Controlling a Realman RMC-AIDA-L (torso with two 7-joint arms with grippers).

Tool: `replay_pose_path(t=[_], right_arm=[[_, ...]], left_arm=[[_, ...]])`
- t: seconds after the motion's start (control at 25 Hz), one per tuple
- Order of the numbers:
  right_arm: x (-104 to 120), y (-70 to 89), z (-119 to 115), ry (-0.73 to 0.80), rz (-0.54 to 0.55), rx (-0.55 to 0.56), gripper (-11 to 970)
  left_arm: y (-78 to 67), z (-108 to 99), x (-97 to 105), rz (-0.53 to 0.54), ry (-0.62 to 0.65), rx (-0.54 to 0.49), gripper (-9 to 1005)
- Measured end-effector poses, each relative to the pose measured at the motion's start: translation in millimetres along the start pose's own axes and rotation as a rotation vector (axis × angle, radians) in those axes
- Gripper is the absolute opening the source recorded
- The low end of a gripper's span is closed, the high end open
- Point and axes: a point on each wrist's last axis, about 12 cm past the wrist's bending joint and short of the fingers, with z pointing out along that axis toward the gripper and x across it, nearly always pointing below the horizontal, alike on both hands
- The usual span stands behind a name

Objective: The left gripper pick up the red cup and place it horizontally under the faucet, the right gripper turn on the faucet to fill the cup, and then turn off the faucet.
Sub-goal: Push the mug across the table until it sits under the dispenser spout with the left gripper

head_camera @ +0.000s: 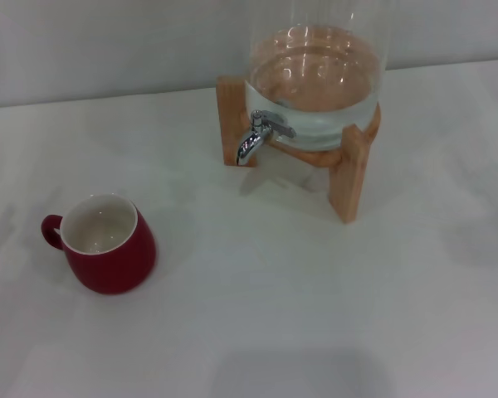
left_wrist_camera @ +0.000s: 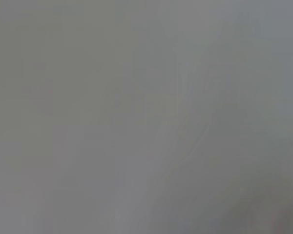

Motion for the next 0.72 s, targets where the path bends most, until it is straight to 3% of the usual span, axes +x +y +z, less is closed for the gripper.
replay_pose_path(t=[0.72], right_arm=[[-1.4, -0.4, 0.1, -0.002, -0.005, -0.001, 722]], left_arm=[[-0.1, 2.8, -2.1, 0.001, -0.003, 0.007, 887]])
